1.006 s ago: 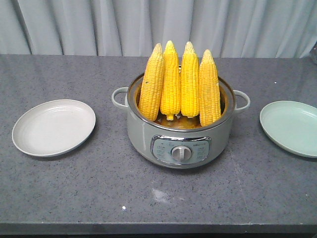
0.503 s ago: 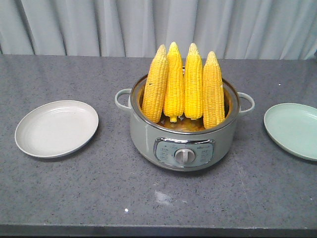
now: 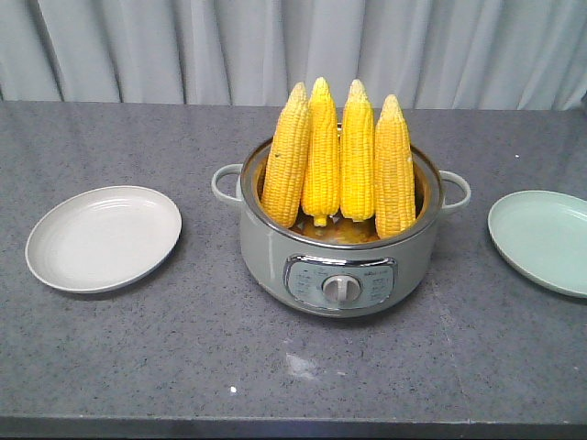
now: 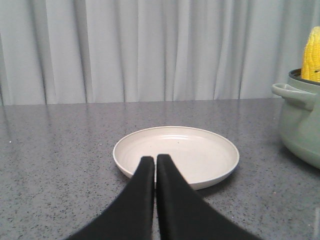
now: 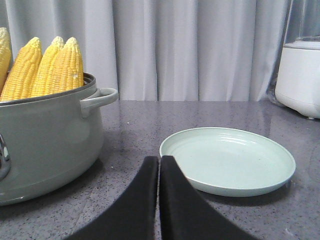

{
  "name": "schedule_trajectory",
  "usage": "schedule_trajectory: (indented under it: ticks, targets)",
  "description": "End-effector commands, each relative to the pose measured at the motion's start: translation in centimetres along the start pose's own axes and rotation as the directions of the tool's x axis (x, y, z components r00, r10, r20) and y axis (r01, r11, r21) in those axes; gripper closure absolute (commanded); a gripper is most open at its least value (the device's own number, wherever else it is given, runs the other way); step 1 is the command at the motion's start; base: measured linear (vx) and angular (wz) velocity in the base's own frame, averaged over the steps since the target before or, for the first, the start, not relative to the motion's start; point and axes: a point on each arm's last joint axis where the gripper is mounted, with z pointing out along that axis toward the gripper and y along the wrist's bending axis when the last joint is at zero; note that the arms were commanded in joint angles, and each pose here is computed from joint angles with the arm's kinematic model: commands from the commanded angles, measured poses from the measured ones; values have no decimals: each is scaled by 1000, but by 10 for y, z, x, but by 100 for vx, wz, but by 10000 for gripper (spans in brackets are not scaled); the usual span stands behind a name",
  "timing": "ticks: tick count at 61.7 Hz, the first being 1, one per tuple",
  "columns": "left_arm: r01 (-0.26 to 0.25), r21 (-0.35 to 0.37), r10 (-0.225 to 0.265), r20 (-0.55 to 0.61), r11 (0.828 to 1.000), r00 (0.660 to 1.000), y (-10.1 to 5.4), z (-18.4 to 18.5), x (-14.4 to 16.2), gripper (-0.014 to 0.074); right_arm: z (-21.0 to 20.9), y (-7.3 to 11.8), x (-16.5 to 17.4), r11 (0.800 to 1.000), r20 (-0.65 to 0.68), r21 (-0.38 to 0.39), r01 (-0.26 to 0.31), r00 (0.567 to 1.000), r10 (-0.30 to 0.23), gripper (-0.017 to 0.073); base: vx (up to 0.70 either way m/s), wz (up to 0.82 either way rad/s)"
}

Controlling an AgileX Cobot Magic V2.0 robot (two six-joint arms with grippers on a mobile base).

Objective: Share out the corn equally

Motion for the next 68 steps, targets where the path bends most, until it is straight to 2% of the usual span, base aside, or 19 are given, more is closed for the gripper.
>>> schedule_trajectory:
  ticks: [1,68]
  targets:
    - [10,9,-11,78,1000,997,-1,-1,-3,600,0,-1,-4,1000,68,15,17,998,-18,562,0,-2]
    - [10,9,-11,78,1000,997,-1,-1,-3,600,0,-1,-4,1000,68,15,17,998,-18,562,0,0]
